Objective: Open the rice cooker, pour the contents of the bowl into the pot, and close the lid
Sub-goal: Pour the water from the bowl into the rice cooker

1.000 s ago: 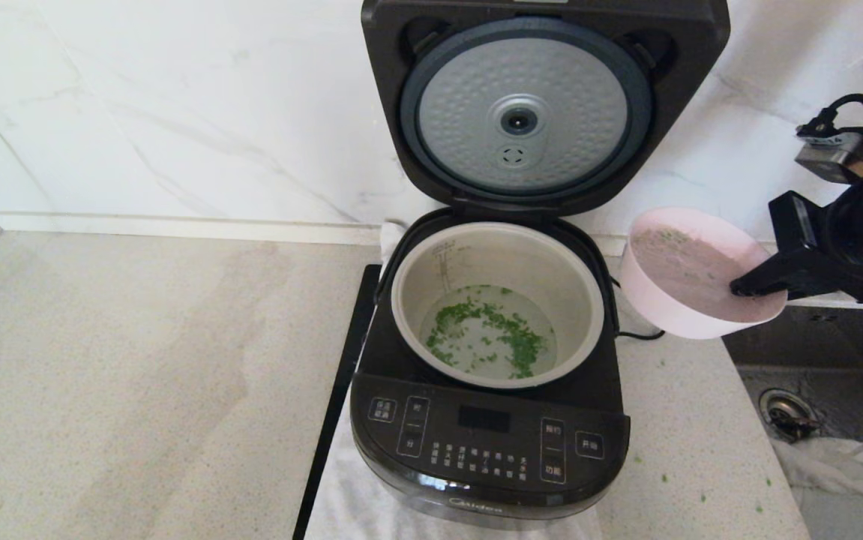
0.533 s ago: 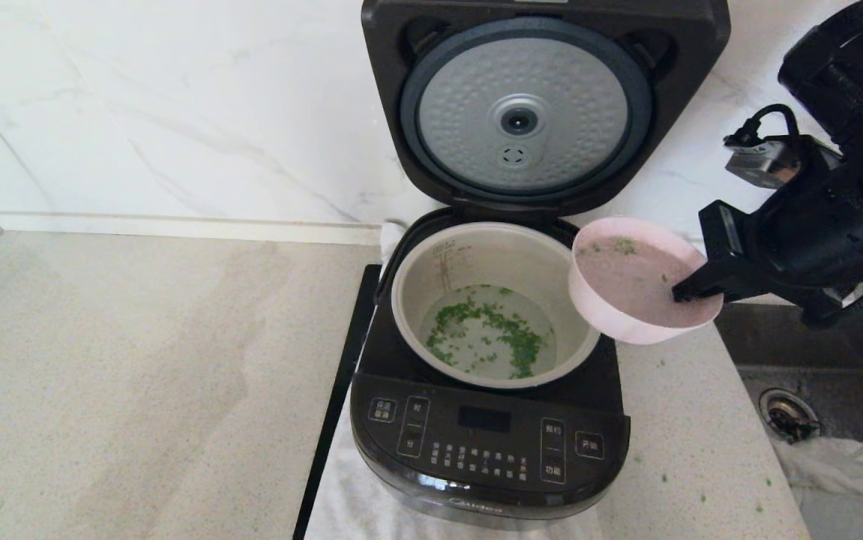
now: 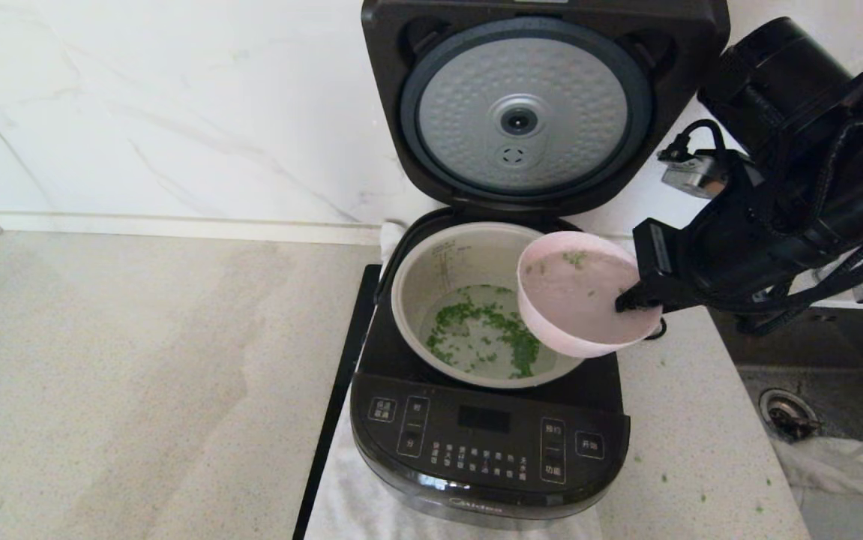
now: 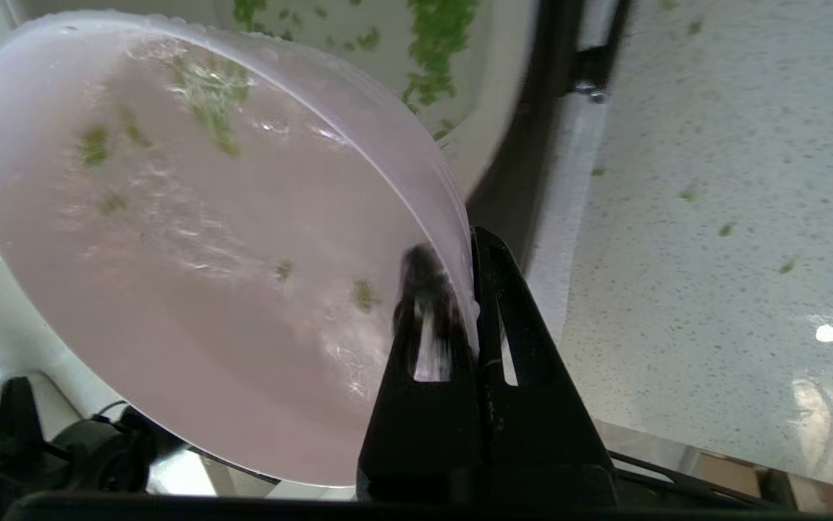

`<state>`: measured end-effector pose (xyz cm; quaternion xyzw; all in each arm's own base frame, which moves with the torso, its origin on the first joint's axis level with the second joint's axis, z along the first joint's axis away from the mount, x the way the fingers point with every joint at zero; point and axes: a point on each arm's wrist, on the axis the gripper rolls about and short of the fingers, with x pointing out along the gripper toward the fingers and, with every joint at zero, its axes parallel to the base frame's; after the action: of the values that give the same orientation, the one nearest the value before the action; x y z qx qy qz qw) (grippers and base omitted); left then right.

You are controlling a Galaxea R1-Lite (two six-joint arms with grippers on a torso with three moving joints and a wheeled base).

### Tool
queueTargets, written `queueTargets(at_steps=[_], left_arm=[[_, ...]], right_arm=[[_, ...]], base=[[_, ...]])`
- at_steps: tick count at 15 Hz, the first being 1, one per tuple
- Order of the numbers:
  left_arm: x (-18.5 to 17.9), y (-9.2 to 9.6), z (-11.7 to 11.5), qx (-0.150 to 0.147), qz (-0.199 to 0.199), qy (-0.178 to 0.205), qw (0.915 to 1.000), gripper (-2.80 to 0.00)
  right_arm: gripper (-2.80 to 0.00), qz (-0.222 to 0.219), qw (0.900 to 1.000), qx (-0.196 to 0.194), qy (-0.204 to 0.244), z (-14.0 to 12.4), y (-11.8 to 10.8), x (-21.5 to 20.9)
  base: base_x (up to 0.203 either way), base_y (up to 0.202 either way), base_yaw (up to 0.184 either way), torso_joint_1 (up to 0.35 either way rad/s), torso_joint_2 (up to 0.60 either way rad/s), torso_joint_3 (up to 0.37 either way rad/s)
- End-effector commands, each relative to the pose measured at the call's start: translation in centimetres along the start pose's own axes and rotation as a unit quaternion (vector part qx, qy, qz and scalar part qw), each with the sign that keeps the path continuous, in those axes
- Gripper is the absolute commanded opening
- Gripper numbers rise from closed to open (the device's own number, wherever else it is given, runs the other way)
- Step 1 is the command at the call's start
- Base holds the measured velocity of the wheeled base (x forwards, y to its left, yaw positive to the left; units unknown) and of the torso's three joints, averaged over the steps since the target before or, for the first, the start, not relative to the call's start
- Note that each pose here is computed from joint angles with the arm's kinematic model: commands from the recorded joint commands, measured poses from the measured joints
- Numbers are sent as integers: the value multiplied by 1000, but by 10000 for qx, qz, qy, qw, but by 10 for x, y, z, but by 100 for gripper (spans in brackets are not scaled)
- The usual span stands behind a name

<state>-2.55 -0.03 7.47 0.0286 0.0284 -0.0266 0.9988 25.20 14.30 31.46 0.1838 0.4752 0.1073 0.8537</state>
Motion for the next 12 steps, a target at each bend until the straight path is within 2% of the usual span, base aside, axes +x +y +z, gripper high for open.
queueTargets(at_steps=[1,7,12], left_arm=[[0,0,0,3,-3,0,10000,-280],[0,0,0,3,-3,0,10000,-280],[0,0,0,3,-3,0,10000,-280]], right_arm=[[-280,21,9999,-70,85,-2,8,12],[-280,151,9995,-186,186,-7,25,34],[-280,205,9995,-164,148,-4,29,45]], base=[[0,0,0,0,0,0],[0,0,0,0,0,0],[0,0,0,0,0,0]])
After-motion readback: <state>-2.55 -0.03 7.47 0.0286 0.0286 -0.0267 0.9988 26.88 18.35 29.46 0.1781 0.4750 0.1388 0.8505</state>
